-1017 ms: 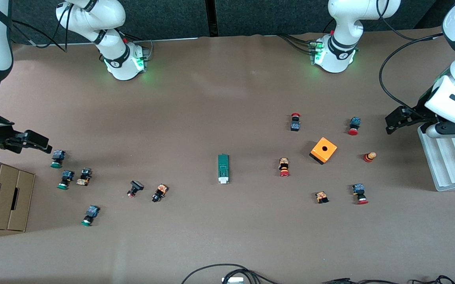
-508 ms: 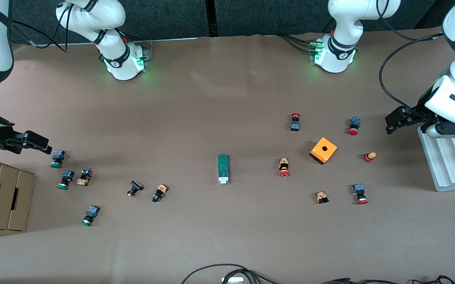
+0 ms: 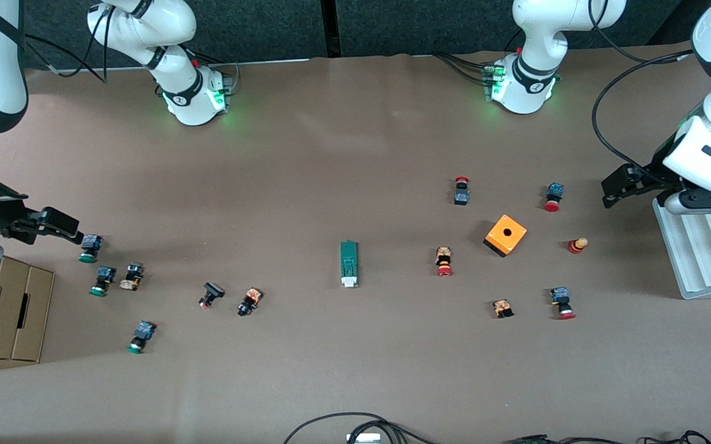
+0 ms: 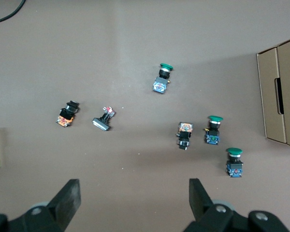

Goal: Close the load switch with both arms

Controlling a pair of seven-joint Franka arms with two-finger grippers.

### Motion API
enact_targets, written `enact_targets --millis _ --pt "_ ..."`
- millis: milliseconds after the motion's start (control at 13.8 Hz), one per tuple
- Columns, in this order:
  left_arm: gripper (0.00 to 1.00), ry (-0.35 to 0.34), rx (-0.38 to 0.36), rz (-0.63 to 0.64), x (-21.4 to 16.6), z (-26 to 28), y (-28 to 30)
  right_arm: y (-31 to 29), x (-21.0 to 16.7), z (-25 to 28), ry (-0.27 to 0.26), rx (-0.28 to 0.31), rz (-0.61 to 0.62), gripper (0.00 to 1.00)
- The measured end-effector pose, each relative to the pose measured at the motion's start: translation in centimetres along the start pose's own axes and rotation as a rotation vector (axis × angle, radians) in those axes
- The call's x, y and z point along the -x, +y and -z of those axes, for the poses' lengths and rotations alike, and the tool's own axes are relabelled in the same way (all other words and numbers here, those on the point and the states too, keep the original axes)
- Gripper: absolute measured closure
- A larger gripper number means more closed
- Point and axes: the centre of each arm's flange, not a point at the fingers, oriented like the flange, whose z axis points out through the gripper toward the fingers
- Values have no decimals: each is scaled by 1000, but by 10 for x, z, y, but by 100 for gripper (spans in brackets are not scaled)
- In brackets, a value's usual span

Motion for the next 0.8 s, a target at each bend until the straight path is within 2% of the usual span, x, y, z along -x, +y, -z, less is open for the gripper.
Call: enact_targets --millis 799 --pt "0 0 0 -1 0 1 0 -3 1 -4 -8 0 6 0"
